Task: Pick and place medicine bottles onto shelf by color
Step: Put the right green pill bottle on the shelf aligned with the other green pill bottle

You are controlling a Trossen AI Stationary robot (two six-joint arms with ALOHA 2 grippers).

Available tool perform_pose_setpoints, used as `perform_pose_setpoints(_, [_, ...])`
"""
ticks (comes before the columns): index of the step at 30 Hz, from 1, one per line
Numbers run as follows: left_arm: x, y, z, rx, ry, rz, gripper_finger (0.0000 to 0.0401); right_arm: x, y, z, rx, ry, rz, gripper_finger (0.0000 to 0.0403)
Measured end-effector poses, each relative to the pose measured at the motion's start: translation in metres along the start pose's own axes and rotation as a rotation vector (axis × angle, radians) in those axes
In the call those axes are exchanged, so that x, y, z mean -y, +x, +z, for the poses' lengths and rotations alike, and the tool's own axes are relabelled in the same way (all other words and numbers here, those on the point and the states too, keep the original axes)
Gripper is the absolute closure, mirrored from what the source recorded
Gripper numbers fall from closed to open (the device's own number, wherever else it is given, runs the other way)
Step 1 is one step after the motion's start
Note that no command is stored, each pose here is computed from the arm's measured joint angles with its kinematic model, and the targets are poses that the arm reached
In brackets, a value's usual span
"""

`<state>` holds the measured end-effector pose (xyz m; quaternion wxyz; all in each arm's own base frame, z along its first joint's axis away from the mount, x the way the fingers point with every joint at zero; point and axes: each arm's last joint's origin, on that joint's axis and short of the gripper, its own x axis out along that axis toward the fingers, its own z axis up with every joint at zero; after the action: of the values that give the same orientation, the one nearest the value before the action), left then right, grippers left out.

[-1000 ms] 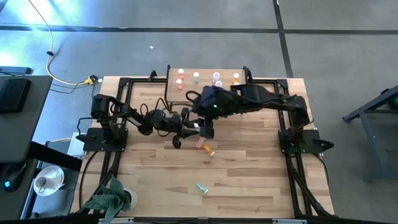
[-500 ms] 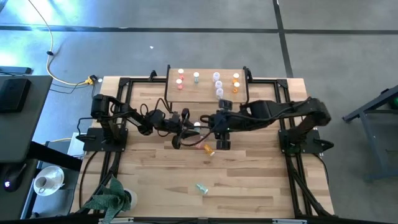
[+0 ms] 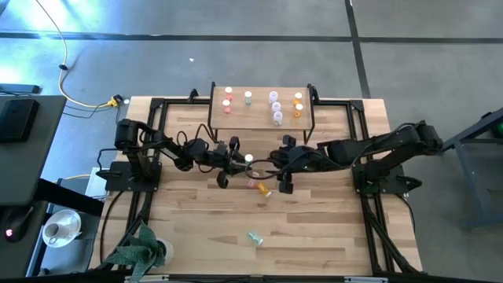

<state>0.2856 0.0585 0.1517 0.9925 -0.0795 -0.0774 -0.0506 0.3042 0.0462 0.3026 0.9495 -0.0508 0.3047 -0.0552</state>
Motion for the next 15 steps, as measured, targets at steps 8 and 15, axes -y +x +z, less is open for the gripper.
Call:
perform_pose_setpoints(8, [-0.001, 0.000, -0.003, -0.029, 0.066, 0.005, 0.0313, -0.006, 0.024, -0.029, 0.210, -0.002, 0.000, 0.0221])
perform_pose_setpoints(15, [-0.001, 0.000, -0.005, -0.050, 0.117, 0.009, 0.0313, -0.006, 0.029, -0.042, 0.371, 0.039, -0.003, 0.0221])
